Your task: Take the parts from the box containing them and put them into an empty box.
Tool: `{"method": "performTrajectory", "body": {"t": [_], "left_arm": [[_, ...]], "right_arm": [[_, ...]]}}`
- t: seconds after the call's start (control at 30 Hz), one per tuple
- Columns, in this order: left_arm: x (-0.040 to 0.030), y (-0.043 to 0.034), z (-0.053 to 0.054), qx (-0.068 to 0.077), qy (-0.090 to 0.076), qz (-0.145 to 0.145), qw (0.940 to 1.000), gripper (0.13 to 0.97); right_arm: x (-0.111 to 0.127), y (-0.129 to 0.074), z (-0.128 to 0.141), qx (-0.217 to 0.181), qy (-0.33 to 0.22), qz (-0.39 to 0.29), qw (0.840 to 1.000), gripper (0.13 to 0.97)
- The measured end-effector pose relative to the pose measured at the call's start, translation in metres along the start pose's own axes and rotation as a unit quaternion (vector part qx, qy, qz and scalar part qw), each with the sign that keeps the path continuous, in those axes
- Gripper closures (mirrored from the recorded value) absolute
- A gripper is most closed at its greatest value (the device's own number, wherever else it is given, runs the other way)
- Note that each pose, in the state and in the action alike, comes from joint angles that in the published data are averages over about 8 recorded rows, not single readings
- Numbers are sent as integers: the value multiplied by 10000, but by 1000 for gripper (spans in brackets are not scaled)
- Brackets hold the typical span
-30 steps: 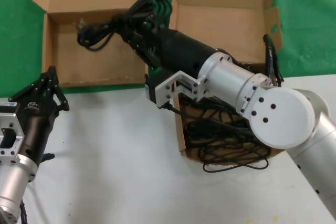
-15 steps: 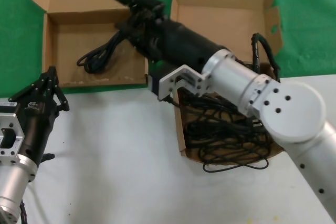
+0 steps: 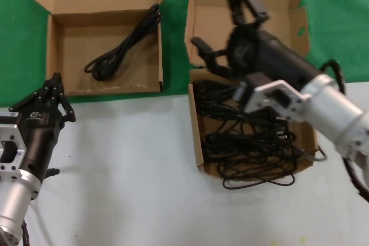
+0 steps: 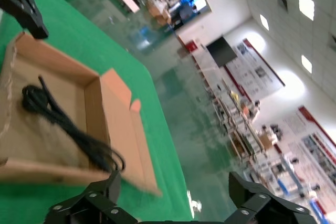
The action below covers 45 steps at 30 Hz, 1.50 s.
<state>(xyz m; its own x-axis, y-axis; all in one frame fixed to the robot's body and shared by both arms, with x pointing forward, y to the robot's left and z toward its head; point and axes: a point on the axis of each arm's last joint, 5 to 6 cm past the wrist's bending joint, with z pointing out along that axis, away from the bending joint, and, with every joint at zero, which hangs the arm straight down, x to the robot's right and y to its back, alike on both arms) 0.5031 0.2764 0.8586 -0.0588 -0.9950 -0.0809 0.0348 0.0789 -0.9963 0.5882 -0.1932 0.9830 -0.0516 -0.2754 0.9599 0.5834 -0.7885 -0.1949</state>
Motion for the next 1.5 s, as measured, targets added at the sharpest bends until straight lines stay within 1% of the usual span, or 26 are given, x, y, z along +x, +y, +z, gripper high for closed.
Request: {"method": "performTrajectory", "body": {"t": [0.2,0.23,0.5,0.63,0.73,0.9,1.0,1.03,1.3,1.33,1.5], "left_arm": [[0,0,0,0,0,0,10000,952],[0,0,0,0,0,0,10000,952],[-1,1,0,-2,-4,-2,10000,942],[-3,3,-1,-5,-9,-4,10000,923],[-4,5,-1,-7,-14,-6,10000,913],[-7,7,-2,-12,-22,-9,10000,848],[-8,9,-3,-14,-27,-11,10000,809],[-8,9,-3,-15,-28,-11,10000,809],[-12,13,-4,-21,-41,-17,10000,640],[-13,14,-4,-22,-43,-17,10000,640],[-15,16,-5,-26,-51,-20,10000,506]], "right_arm": [[23,118,-258,-164,75,186,9997,335],[25,127,-282,-177,83,199,9996,335],[-8,157,-350,-279,117,449,9985,203],[-48,175,-383,-376,146,716,9966,203],[-83,191,-413,-460,173,943,9943,179],[-147,219,-469,-611,226,1342,9888,138],[-185,235,-504,-703,262,1582,9845,136],[-198,241,-516,-734,275,1662,9830,135],[-302,283,-616,-982,384,2289,9677,130],[-315,288,-629,-1014,399,2367,9655,130],[-380,313,-694,-1169,478,2743,9533,130]]}}
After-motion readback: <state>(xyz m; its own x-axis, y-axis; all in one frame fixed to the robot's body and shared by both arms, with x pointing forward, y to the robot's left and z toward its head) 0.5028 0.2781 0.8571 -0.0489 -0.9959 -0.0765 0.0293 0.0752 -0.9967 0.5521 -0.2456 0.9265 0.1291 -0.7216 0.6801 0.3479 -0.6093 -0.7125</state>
